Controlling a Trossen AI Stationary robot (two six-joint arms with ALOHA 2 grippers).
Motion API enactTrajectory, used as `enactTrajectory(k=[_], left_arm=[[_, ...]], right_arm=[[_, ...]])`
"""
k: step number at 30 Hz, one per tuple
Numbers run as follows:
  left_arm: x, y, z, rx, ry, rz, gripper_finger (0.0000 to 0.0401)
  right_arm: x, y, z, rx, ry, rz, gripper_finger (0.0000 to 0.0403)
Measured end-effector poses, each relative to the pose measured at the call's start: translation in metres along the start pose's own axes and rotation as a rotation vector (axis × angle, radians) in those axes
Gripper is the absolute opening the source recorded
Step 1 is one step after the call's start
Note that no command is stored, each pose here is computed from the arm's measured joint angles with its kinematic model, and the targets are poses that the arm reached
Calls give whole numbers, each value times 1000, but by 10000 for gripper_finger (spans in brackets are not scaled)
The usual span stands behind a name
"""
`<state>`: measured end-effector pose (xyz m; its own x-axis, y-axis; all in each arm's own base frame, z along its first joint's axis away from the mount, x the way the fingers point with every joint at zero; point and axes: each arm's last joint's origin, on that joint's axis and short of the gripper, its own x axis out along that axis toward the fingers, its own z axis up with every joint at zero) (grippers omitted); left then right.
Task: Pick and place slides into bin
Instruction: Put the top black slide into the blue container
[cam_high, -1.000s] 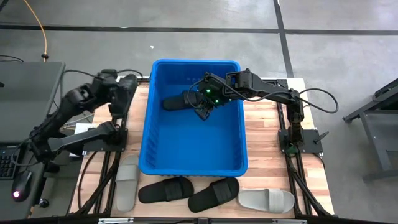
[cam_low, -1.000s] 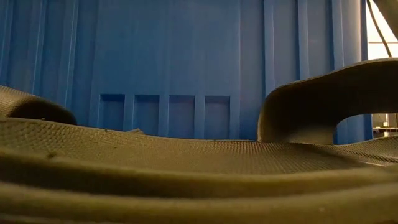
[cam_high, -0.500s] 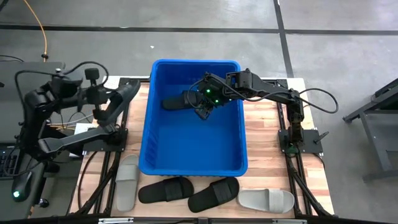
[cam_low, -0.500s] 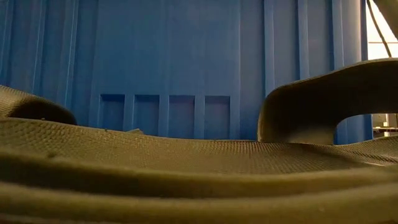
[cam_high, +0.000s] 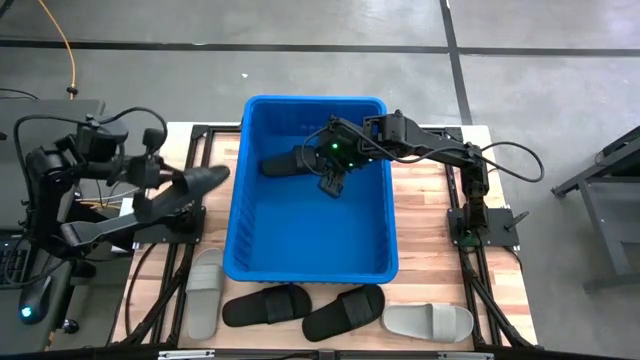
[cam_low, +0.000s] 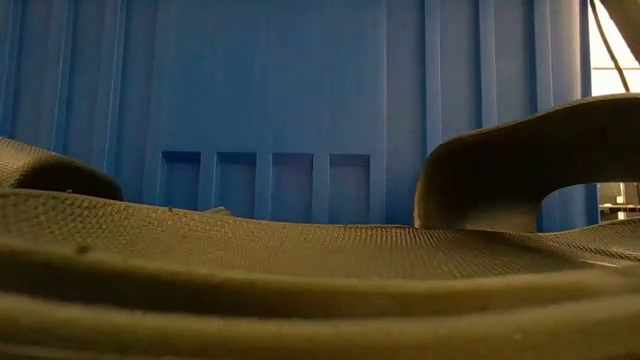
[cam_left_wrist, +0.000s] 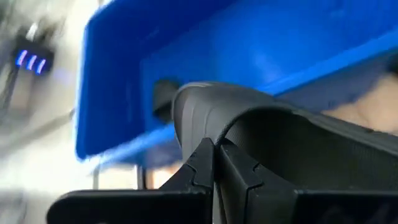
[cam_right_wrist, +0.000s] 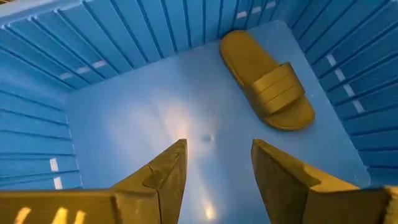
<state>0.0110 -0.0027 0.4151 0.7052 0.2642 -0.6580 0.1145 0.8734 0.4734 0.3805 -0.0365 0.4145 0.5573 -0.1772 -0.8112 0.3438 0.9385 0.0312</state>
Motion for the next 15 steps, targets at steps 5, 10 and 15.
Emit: enactTrajectory(k=[5,10,15], left_arm=[[-2,-1,3,113,-99,-12,0],[-1,8,7,170,-103,64,0],[6,17,10,207,-74,74,0]], right_arm=[[3,-1,15,116,-129,33,167],[5,0,32,397,-301,47,167],[2,-2,49,532,-515,6,167]])
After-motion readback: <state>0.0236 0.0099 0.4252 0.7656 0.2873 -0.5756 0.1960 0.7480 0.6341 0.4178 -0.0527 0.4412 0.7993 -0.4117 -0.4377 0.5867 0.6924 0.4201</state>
